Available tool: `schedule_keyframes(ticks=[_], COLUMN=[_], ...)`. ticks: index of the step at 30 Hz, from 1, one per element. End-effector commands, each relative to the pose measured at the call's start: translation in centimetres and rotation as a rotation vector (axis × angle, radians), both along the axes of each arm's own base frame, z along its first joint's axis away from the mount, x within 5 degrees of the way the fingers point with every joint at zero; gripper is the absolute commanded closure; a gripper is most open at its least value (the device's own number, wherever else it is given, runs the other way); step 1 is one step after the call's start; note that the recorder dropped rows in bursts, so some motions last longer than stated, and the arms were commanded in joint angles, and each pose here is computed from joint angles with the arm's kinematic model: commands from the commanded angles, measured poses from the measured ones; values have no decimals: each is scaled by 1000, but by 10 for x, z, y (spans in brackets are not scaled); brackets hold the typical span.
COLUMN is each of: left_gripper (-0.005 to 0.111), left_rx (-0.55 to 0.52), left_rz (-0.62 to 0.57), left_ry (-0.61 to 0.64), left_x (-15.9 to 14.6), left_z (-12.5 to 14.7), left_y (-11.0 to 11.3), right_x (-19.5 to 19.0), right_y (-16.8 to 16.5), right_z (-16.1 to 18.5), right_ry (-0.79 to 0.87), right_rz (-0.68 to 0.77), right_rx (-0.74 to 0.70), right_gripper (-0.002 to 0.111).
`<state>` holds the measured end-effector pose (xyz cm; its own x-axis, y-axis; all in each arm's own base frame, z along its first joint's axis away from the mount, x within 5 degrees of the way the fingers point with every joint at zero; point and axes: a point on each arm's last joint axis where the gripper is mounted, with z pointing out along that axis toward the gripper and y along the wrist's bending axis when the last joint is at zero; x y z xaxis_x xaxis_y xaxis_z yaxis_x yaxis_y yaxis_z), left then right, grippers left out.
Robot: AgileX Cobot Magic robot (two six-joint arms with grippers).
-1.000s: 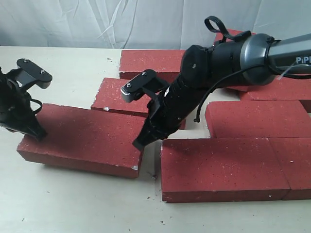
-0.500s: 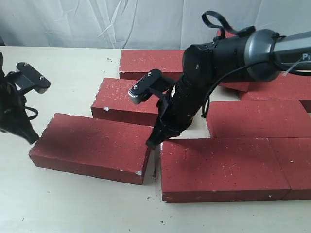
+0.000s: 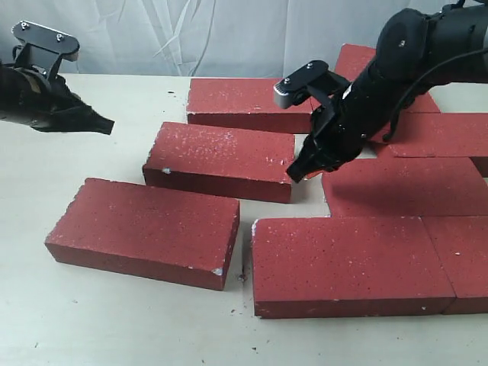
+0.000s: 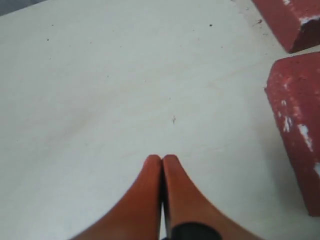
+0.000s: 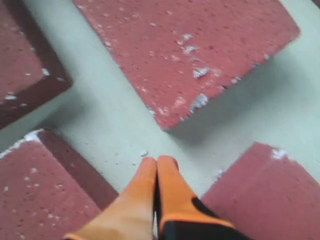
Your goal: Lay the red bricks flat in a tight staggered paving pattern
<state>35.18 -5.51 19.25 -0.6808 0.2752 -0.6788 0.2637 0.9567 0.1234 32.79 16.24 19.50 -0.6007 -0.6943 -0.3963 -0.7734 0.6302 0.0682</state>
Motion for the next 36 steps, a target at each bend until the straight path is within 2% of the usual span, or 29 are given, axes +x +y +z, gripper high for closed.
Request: schedule_keyframes(ticks=[1,5,11,19,36], left_gripper=[107,107,107,107,107], left_rx=[68,8,9,22,-11], left_rz=[-39,-120,-158,-217,-201], left_ry=[207,249,284,236,147], left_x=[28,48,53,53,59], left_z=[-25,-43,-61,-65,-70], left_y=[-5,-29,-45,-67,-80], right_x=[-7,-1,8,25,38], right_y=[19,26,30,31,20], right_z=[1,-16,-35,-44,-45], right_ry=[27,65,98,-12,-112], right_rz=[199,221,223,170,49], right_rx=[95,70,53,35,-73], right_gripper=[109,109,109,109,109])
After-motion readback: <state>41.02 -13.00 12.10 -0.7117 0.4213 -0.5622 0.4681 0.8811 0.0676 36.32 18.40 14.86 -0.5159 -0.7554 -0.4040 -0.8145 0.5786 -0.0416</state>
